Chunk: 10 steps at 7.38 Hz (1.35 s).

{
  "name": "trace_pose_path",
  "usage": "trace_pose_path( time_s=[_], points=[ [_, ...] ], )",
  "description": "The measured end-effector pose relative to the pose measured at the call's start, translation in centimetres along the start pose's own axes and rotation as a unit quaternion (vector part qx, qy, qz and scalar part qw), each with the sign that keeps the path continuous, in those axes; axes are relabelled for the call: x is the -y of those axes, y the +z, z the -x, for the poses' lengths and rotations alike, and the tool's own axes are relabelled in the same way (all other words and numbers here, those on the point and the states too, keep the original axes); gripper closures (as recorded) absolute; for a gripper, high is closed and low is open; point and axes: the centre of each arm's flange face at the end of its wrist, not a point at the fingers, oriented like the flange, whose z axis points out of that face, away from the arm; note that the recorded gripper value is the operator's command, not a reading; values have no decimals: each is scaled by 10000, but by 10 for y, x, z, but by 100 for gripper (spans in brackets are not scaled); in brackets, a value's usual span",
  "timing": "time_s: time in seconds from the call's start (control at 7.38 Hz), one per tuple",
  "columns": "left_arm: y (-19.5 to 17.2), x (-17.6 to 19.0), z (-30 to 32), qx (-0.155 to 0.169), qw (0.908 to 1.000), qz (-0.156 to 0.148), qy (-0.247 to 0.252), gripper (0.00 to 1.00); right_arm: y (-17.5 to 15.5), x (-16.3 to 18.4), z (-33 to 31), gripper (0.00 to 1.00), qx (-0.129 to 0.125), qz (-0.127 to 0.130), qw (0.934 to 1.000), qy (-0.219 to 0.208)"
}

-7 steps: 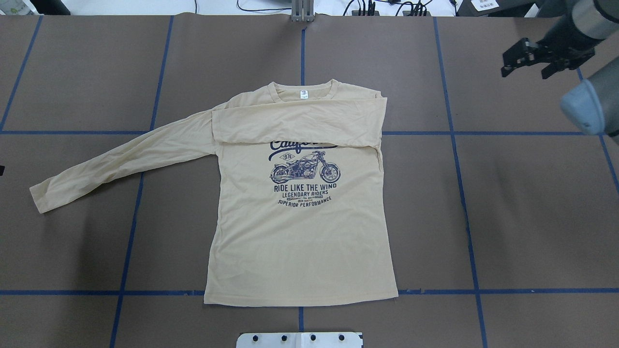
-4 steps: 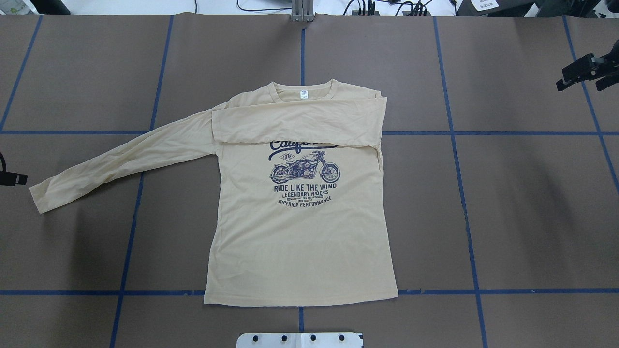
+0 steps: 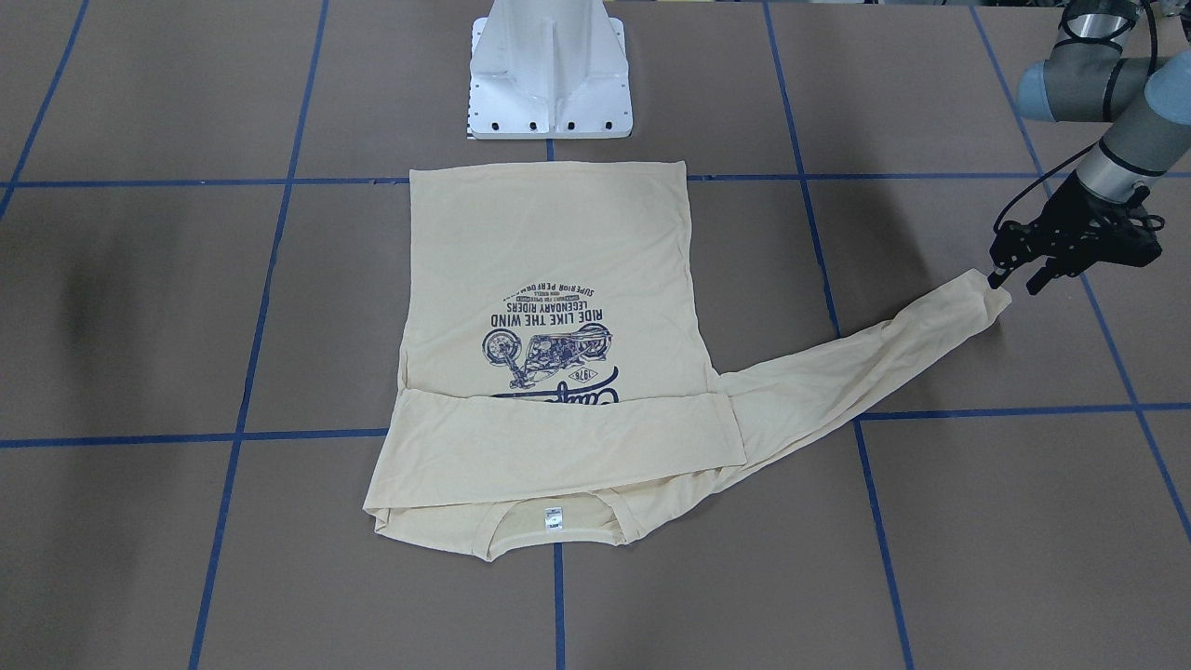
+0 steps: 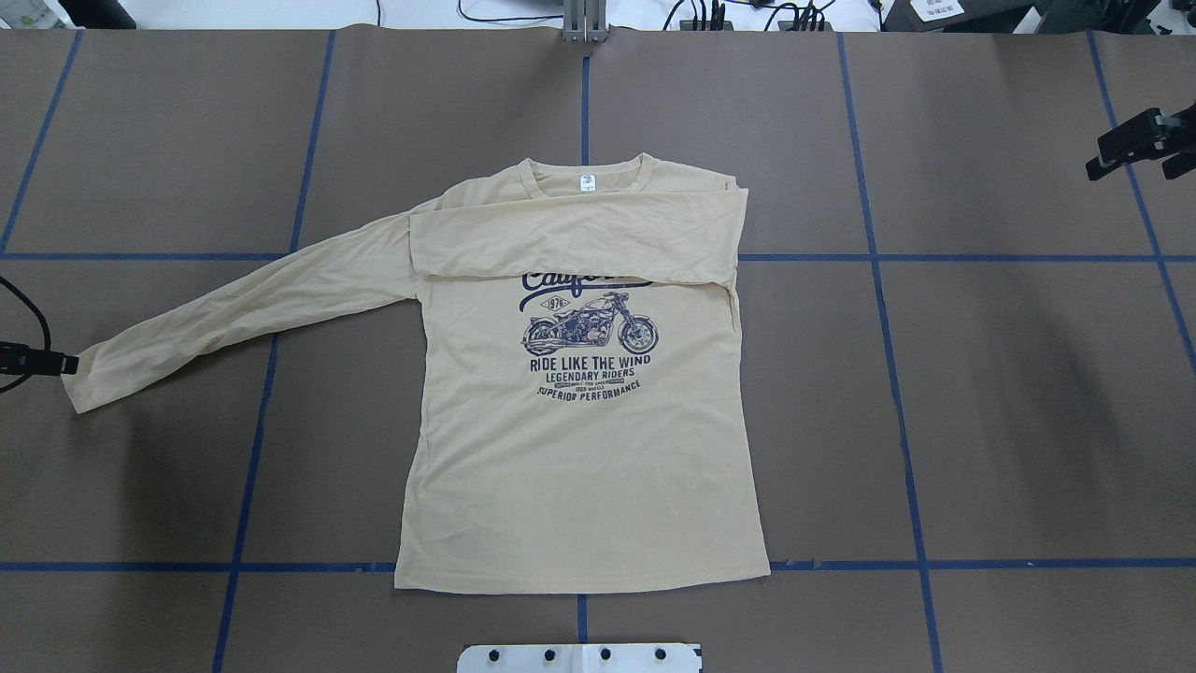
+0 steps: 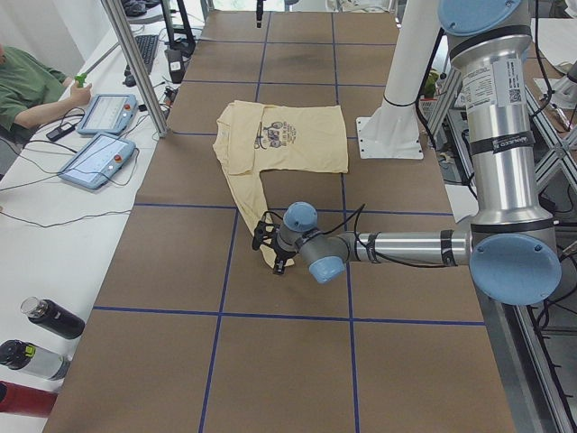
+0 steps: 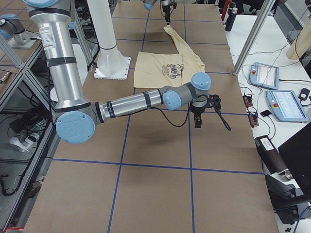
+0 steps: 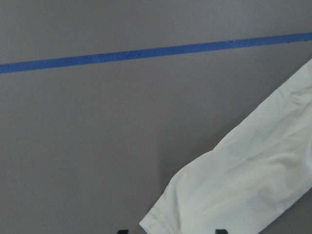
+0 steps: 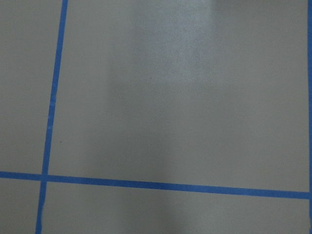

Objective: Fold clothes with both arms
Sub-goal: 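Release the sleeve and withdraw the right gripper away from the shirt, then grasp the other sleeve cuff with the left gripper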

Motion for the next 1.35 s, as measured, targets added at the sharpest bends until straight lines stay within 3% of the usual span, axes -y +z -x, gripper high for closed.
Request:
trace_pose_path(
  time_s=[0.14,0.41,0.54,0.68,0.95,1.35],
  points=[
    [9,6,0,10,10000,12,-5,40,0,0,0,0,0,0,10000,3],
    [21,11,-3,14,10000,61,19,55,0,0,0,0,-1,0,10000,10],
    [26,10,-6,4,9999,107,59,58,0,0,0,0,-4,-1,10000,12],
    [28,7,-8,-17,9998,139,105,67,0,-1,0,0,-5,-3,10000,16],
    [29,0,-7,-40,9997,158,156,100,-2,-1,1,0,-1,-15,10000,26],
    [20,-2,-13,-96,9996,115,223,100,-5,-1,4,0,14,-42,10000,14]
  ],
)
